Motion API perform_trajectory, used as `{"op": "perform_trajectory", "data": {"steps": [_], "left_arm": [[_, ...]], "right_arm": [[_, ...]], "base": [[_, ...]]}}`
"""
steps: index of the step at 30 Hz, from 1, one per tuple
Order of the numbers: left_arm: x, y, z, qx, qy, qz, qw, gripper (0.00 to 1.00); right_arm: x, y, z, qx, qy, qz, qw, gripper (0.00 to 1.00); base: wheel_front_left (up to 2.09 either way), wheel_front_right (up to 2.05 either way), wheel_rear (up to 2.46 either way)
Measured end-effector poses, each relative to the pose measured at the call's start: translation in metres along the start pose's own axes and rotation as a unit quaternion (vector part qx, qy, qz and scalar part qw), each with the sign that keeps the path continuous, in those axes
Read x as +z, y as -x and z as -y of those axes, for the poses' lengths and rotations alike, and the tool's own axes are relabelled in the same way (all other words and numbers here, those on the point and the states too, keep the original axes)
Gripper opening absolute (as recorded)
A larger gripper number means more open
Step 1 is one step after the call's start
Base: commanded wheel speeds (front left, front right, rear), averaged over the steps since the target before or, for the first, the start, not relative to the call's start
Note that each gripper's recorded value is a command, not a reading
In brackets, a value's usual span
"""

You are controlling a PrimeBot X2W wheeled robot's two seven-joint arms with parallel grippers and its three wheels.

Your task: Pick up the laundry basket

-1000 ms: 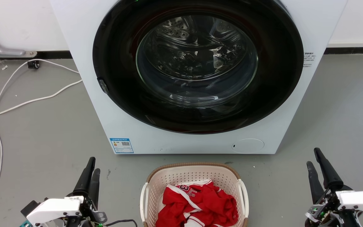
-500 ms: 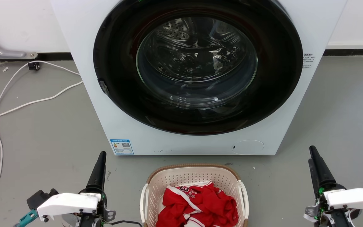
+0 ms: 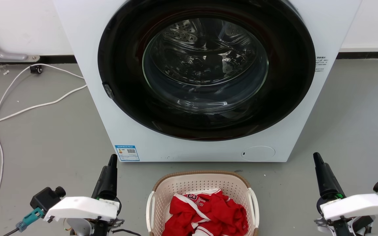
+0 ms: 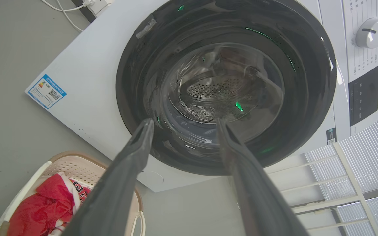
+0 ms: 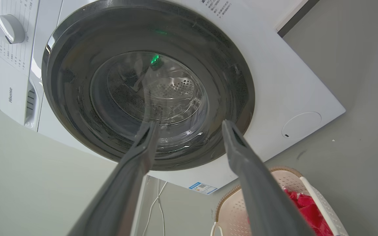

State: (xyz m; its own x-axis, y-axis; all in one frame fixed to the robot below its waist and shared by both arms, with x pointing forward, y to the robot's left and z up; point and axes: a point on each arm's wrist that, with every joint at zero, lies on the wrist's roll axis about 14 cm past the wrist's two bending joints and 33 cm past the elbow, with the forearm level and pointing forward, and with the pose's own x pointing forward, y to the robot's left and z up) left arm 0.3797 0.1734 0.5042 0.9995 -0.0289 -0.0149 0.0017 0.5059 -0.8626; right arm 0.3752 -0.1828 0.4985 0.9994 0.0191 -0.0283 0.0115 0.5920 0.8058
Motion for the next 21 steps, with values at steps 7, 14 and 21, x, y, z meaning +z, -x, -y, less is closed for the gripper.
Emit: {"op": "perform_trajectory", "data": {"steps": [7, 14, 21], "left_arm": [[-0.003, 0.000, 0.004, -0.005, -0.068, 0.000, 0.998, 1.00], [-0.004, -0.001, 0.008, -0.013, -0.141, 0.001, 0.990, 1.00], [-0.006, -0.003, 0.013, -0.023, -0.194, 0.004, 0.981, 1.00]], "right_arm": [[-0.004, -0.001, -0.003, 0.006, 0.075, -0.010, 0.997, 1.00], [-0.001, -0.001, -0.008, 0.016, 0.141, -0.007, 0.990, 1.00], [-0.002, -0.002, -0.013, 0.024, 0.193, -0.010, 0.981, 1.00]], "base": [[0.00, 0.00, 0.00], [0.00, 0.00, 0.00], [0.00, 0.00, 0.00]]}}
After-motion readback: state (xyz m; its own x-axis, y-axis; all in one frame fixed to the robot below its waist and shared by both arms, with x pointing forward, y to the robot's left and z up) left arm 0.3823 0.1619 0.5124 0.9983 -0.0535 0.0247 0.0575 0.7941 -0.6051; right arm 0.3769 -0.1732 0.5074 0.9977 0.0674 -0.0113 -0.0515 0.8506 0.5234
